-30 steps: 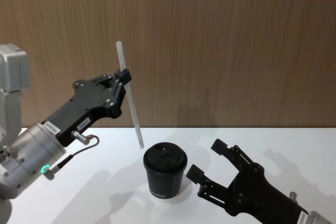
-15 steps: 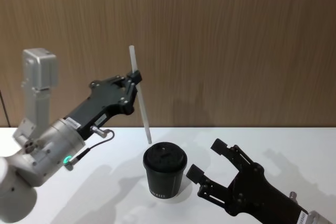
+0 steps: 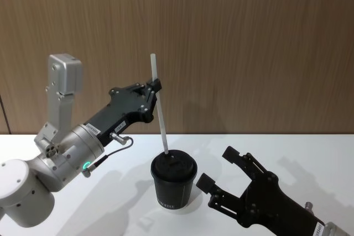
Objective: Pick up the straw with one hand, pass it to the other hand, and insert it into the cup.
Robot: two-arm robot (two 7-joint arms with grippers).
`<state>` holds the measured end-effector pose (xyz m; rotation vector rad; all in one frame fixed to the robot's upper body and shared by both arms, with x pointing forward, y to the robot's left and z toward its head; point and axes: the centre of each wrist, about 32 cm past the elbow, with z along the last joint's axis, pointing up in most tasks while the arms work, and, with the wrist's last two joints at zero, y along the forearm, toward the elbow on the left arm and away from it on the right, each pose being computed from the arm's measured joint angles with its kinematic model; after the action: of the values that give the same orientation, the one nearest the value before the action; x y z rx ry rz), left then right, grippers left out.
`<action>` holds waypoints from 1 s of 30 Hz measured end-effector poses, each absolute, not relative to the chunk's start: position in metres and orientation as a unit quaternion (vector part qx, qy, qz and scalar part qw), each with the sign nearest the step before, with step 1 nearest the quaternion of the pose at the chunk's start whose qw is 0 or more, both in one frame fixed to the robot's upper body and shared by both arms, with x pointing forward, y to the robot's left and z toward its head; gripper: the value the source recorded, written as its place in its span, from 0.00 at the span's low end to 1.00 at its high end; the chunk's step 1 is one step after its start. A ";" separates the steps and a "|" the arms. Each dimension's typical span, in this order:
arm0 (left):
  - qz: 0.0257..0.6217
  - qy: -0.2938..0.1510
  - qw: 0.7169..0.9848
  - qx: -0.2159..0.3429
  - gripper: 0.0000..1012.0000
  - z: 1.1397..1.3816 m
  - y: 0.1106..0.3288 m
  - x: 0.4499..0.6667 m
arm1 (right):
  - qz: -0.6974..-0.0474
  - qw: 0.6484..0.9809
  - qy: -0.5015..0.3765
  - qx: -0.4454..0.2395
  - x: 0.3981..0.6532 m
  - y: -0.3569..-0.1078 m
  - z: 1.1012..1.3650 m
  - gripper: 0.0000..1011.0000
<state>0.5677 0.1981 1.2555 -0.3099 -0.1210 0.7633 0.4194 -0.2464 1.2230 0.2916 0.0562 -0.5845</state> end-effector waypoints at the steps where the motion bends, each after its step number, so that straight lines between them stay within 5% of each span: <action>1: 0.371 -0.058 0.915 -0.150 0.00 1.255 0.198 0.569 | -0.287 0.947 0.028 0.143 0.419 -0.246 1.223 0.99; 30: 0.355 -0.052 0.923 -0.137 0.00 1.254 0.191 0.576 | -0.287 0.947 0.028 0.143 0.419 -0.246 1.223 0.99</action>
<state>0.5761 0.1909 1.2541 -0.2805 -0.1073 0.7290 0.4194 -0.2464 1.2229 0.2915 0.0563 -0.5845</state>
